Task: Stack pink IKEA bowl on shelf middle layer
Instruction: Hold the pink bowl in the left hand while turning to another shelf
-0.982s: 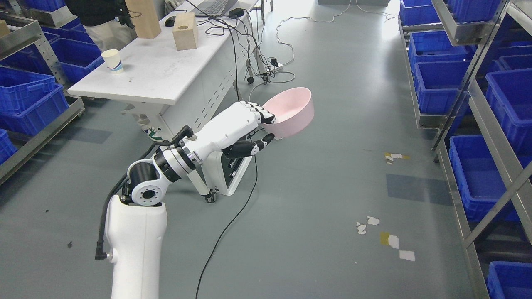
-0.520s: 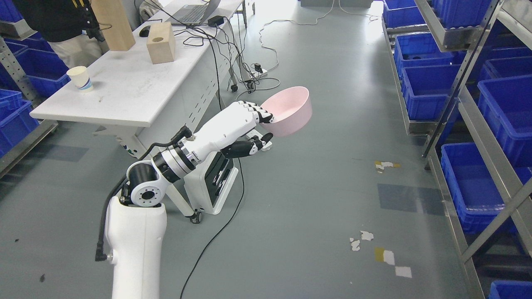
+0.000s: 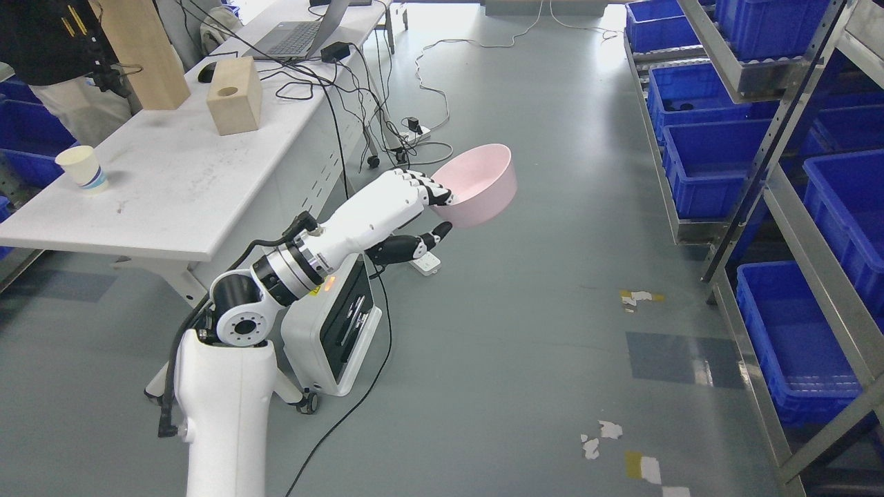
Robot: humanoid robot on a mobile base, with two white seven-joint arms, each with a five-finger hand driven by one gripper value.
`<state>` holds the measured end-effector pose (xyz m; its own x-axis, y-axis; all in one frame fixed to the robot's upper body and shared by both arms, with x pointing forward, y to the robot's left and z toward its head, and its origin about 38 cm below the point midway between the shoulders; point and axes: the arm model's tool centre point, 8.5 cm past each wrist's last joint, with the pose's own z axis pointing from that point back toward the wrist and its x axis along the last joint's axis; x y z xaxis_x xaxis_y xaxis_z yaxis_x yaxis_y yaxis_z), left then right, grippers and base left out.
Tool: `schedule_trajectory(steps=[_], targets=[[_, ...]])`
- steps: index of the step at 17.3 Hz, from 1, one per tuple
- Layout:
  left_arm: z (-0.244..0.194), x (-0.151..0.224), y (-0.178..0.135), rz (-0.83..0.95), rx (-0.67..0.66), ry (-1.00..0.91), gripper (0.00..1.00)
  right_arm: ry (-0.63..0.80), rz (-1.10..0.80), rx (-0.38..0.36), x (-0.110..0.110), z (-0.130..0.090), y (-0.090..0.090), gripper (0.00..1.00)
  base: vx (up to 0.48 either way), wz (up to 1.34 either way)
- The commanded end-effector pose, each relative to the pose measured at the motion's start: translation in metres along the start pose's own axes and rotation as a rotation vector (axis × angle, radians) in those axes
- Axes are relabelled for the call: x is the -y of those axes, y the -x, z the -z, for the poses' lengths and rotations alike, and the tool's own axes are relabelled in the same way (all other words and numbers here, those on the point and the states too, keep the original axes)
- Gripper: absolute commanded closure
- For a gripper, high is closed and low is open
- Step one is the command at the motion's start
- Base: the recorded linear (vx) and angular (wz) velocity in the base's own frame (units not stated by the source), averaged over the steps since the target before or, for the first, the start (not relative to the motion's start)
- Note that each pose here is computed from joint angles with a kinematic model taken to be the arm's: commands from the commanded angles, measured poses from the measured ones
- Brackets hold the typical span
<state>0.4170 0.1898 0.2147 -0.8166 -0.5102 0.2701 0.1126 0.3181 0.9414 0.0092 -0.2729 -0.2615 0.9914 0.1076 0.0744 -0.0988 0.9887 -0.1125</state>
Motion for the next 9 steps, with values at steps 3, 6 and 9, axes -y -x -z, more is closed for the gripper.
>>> schedule_trajectory(steps=[3,6,9], targets=[[-0.017,0.0157,0.0037,-0.029,-0.035,0.017,0.97,0.016,-0.002,-0.006,0.0102,-0.0003,0.009,0.0,0.249,-0.06],[-0.0163,0.0143,0.0035,-0.025,-0.033,0.017,0.97,0.016,-0.002,-0.006,0.0102,-0.0003,0.009,0.0,0.256,-0.08],[-0.0153,0.015,0.0026,-0.026,-0.029,0.019,0.97,0.016,-0.002,-0.006,0.0102,-0.0003,0.009,0.0,0.232,-0.07]])
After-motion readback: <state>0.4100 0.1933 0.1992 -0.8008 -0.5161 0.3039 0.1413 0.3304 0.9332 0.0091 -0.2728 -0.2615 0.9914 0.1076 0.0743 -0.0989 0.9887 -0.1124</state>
